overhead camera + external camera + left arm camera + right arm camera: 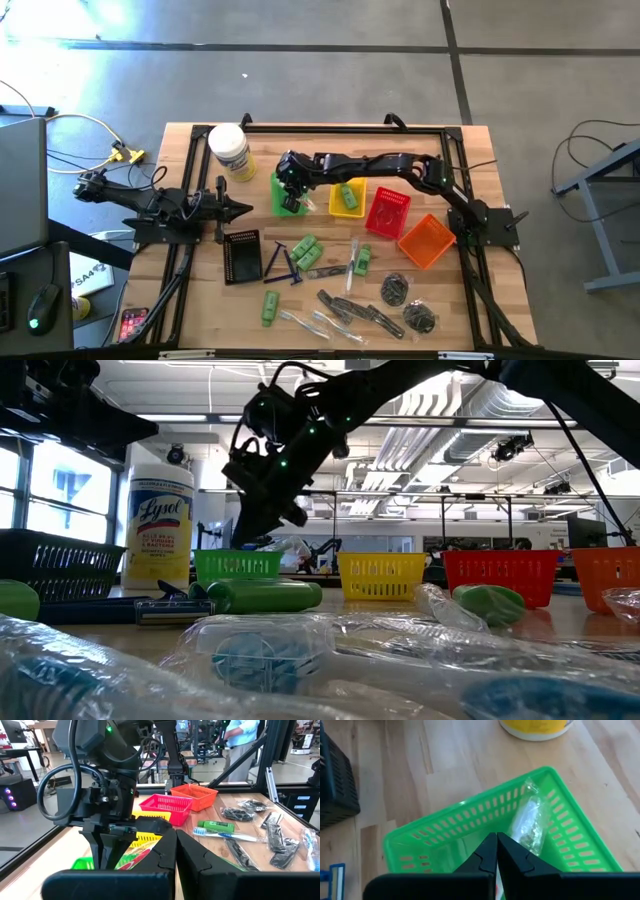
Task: Pick & Place Travel size toiletries
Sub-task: Put the orange toothbrush into the green bin
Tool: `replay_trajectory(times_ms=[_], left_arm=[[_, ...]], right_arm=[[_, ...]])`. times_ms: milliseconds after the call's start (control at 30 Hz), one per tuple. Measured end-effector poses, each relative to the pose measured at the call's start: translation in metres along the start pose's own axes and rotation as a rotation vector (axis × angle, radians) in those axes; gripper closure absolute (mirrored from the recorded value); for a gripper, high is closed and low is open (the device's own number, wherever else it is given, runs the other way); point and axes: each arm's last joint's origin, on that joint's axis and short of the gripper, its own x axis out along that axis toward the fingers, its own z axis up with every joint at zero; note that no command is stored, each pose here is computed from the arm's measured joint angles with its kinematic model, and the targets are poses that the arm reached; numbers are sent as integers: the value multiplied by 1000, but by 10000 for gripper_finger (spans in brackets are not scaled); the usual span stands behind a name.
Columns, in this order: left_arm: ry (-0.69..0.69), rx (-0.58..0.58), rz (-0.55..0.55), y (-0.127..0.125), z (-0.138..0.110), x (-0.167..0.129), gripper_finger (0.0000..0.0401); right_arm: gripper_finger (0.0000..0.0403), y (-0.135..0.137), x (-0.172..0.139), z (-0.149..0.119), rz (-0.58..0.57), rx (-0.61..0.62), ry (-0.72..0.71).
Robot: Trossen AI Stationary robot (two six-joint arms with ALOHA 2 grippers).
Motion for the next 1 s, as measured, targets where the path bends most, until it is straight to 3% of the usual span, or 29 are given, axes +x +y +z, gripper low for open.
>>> replay_trajectory(times_ms=[767,867,1000], left_arm=[[1,-8,-1,0,0,0,401],[16,-2,-1,0,-2,0,401],[36,6,-2,0,-4,0,401]], right_arm=[[400,3,-1,0,-55,34,-14],[400,11,-19,13,8,-2,-80],[400,38,-76,42,98,-105,-247]])
